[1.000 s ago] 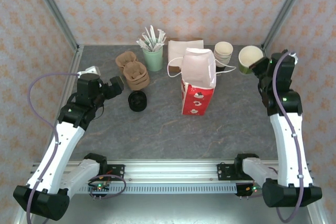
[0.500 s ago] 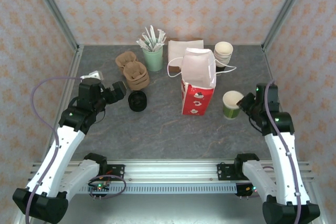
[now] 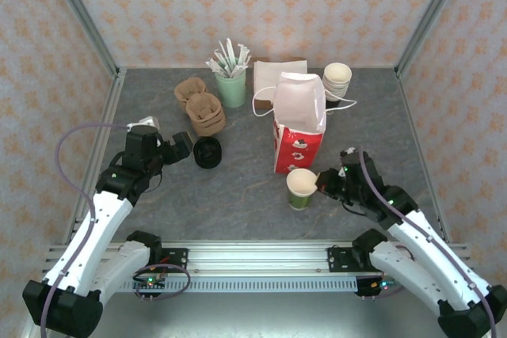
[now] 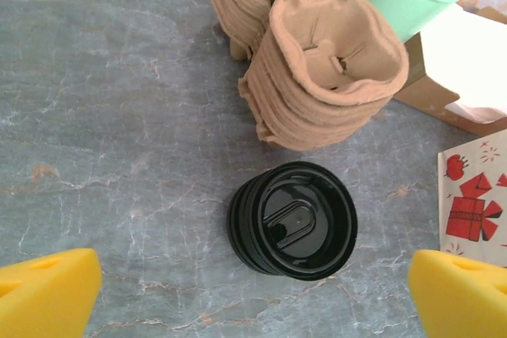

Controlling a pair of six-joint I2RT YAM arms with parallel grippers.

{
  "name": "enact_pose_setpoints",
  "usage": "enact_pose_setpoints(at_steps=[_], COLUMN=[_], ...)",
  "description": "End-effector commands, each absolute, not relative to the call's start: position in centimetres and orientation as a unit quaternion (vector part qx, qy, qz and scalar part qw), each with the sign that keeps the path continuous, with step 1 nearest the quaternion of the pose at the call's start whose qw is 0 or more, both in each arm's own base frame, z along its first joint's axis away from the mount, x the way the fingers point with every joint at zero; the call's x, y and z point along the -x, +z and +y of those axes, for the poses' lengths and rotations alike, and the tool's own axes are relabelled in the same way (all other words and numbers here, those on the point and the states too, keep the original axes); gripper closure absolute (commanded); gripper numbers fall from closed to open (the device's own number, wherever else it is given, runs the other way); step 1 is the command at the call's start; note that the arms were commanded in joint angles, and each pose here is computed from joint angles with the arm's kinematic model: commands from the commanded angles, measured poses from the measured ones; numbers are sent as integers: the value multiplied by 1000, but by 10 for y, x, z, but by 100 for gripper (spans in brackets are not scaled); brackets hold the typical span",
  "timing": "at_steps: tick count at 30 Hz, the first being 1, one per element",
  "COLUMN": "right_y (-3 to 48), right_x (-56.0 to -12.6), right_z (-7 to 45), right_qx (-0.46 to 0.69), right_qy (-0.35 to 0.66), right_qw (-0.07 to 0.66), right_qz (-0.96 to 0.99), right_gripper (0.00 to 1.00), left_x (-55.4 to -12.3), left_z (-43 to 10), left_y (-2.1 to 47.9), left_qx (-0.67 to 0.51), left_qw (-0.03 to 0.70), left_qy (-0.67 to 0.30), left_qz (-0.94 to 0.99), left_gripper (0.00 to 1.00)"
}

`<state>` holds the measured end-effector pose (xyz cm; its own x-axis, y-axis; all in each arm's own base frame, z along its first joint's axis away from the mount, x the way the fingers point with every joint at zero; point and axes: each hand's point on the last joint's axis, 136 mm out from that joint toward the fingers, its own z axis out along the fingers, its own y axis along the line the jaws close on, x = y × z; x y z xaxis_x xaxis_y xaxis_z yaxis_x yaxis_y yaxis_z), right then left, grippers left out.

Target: Pack the takeout coffee

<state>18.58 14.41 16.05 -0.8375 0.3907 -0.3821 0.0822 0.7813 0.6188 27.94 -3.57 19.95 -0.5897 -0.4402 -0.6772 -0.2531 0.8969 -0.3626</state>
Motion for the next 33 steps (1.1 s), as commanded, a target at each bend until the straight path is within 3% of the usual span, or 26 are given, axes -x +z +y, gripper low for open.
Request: enact_pose_setpoints(at_steps=[1,12,20,23,29,33], right_y=[187,202,187,181,168,159], right_x=[-203,-211,-238,-248,-258,-260], right_z=[176,306,345,349,342,340], right_qx=[-102,41,49,49,33,23], right_qy=[358,395,374,352,311,297], right_qw=[312,339,356,366,375,368], right_qz=[874,853,855,860,873,881], right_gripper=[100,100,100,100,100,100], left_x=[-282,-287,-299,-305,-317,-326], left_z=[-40,-52,-66,-70,-77,-78], left_y=[188,151,137,130,126,119], left_qx=[200,204,199,199,195,195], left_qw=[396,316,294,286,286,279], left_qy=[-118,-121,-146,-151,-164,-158], left_qz=[889,919,923,925,924,927], left_gripper=[0,2,9,14,40,45])
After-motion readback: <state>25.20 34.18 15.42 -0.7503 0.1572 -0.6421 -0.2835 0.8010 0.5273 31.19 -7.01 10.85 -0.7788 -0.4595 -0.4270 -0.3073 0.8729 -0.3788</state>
